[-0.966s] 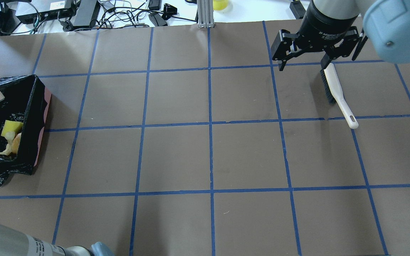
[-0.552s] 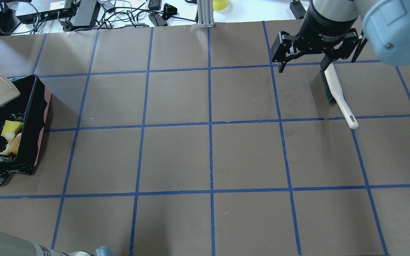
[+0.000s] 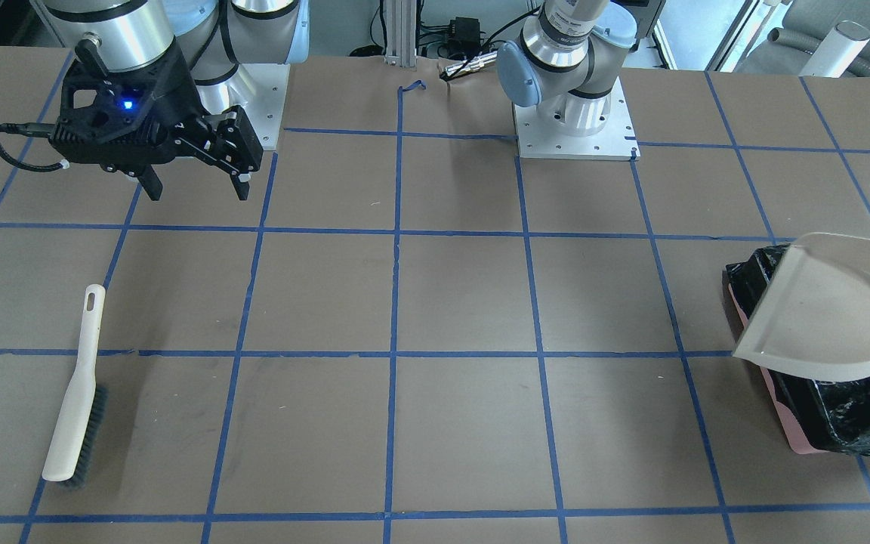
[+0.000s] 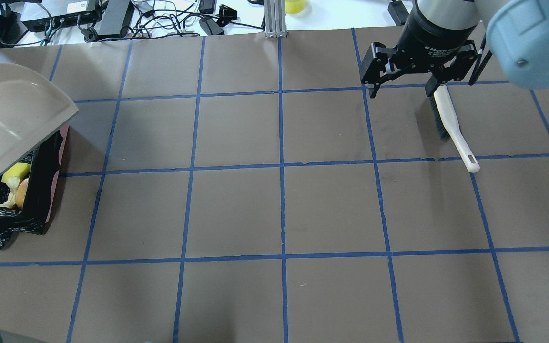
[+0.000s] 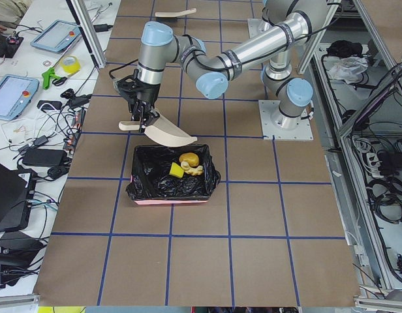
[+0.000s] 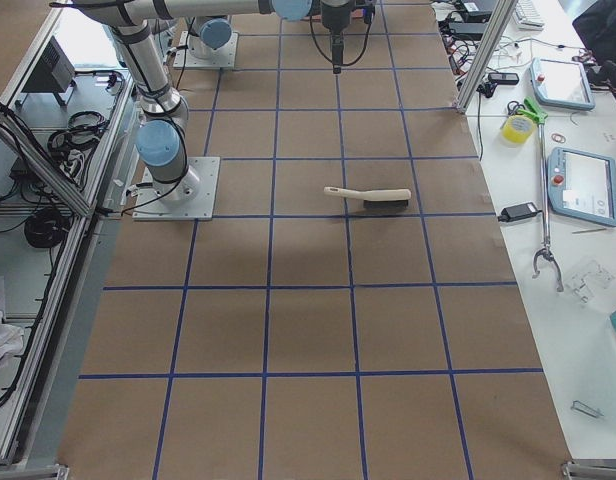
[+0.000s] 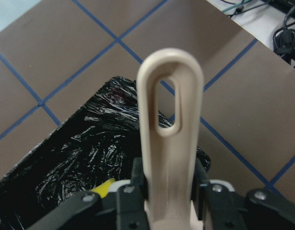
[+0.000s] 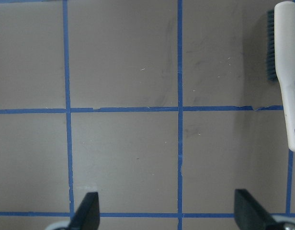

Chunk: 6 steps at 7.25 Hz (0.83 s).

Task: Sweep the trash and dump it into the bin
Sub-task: 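Bring the empty dustpan back onto the table with the left gripper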

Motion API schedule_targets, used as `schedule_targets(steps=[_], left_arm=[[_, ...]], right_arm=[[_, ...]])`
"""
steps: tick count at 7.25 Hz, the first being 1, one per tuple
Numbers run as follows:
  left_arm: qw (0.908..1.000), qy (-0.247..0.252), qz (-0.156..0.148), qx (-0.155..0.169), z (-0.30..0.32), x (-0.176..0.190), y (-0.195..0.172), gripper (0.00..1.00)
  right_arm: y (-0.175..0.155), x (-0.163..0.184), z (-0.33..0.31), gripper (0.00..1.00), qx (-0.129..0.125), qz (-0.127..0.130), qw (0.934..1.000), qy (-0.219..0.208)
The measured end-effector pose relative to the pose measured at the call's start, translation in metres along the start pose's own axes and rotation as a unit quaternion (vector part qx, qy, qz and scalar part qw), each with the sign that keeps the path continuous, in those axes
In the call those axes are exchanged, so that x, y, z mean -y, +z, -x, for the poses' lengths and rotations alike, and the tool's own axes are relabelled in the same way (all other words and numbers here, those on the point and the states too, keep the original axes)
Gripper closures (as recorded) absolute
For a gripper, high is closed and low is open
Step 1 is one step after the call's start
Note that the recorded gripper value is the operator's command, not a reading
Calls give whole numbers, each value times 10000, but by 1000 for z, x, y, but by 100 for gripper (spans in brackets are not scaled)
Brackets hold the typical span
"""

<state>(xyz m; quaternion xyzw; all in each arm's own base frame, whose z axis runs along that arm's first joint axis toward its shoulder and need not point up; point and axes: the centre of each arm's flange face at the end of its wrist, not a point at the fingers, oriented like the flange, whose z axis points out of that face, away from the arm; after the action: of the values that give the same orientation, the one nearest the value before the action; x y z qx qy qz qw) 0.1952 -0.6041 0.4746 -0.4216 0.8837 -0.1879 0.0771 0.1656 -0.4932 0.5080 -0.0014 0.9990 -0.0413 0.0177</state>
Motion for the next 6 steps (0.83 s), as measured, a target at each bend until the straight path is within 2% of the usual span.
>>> schedule_targets(steps=[2,3,4,5,6], left_arm=[[9936,-915,655,-66,-34,-37,11,100],[9848,-1439,965,-127,-52,-56,23,100],[9714,-1972,1301,-235,-68,-71,36,100],[9591,-2338,1577,-243,-83,-84,52,100],[9545,-2426,1723,-180,-99,-99,64,100]], right_arm=[[1,0,0,0,33,27,10000,-76],[0,-1,0,0,37,35,10000,-86],[0,-1,0,0,43,38,9999,-88],[1,-1,1,0,48,44,9999,-91],[1,-2,1,0,50,53,9999,-95]])
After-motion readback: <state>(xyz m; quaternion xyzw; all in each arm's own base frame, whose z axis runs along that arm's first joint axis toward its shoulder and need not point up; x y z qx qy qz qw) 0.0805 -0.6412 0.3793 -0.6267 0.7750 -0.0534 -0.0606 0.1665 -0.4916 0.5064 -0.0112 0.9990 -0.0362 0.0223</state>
